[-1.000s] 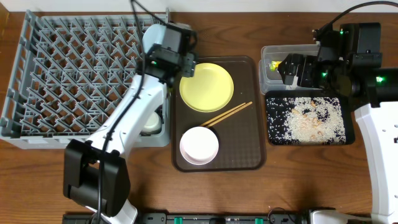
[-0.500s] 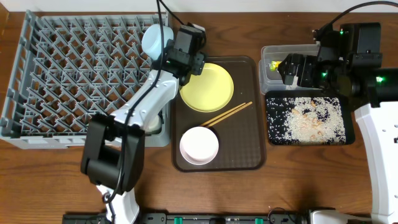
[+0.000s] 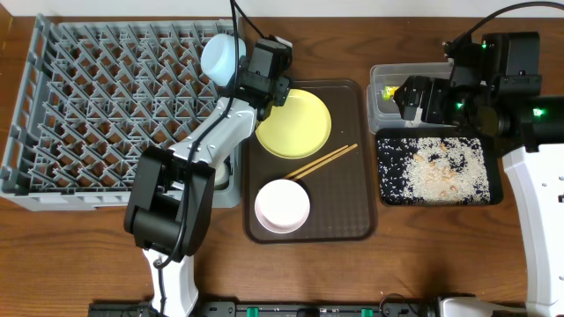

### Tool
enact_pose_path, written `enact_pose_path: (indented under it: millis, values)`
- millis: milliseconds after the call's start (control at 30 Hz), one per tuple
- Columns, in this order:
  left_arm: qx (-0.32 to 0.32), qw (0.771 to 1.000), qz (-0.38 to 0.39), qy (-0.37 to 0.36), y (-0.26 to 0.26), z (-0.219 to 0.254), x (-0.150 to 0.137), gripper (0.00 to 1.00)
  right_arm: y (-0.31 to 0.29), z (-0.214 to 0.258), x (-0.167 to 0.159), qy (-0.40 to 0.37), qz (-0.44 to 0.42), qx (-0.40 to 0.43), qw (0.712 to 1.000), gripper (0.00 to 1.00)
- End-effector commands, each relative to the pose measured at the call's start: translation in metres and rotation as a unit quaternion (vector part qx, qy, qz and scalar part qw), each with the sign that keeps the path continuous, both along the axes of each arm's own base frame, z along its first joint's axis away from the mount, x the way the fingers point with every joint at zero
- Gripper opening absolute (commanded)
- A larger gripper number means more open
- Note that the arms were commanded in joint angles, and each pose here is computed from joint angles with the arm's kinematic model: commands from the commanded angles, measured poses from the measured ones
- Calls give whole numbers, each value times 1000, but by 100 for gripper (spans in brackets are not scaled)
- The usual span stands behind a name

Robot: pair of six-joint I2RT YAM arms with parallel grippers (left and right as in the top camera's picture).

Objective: Sort waste into correct bins and load items into the dishwasher
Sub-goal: 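Lower the light-blue bowl into a rack slot, standing it upright, then open the left gripper to release the bowl and raise it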

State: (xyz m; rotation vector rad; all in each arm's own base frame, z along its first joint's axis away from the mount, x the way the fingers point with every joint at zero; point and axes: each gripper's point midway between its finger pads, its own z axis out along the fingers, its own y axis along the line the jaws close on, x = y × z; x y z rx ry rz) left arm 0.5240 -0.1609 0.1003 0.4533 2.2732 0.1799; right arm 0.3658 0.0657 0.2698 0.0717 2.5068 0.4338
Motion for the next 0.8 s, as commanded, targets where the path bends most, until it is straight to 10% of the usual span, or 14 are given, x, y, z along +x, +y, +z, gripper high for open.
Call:
enact_pose_path:
  millis: [0, 767]
  values:
    - [24, 1000, 15, -12, 14, 2, 7, 79, -5, -1, 1, 3, -10, 2, 1000, 99]
    - [79, 991, 97, -41, 61, 13, 16, 79, -5, -1, 1, 3, -10, 2, 1000, 99]
